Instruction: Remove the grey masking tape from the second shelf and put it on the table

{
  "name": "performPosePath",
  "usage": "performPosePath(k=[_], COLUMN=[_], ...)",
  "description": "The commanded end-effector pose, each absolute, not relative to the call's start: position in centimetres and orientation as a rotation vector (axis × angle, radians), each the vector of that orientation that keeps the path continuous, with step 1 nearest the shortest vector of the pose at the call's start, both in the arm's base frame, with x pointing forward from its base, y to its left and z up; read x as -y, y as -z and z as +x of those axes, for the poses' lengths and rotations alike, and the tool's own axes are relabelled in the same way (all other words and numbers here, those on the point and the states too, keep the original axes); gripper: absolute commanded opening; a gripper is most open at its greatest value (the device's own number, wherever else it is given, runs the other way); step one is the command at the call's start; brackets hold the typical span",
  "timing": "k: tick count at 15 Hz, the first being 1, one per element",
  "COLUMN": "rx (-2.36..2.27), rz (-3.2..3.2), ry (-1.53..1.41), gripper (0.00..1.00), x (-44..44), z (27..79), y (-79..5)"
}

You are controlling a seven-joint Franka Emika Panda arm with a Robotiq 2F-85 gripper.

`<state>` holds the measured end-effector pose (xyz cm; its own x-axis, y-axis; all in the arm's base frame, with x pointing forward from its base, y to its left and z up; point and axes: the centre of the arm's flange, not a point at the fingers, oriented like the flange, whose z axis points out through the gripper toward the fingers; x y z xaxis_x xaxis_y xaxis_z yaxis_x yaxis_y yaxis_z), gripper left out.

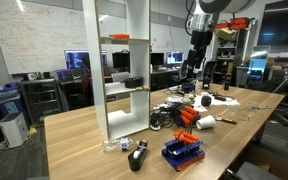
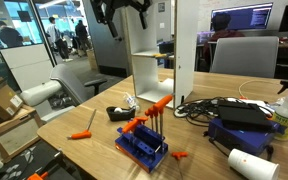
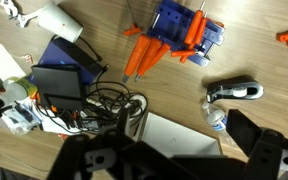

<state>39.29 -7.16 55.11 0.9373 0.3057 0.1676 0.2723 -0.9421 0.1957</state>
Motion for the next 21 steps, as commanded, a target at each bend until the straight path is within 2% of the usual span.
performPosePath(k=[1, 10, 21], rx=[-0.553, -0.782, -0.86], rz=[2.8, 2.554, 2.383], ry=[-0.388, -0.665, -0.746], gripper=[1.0, 1.0, 1.0], x=[5.2, -2.5, -6.2], z=[39.4, 43.5, 52.6], y=[-57.6, -58.6, -51.8])
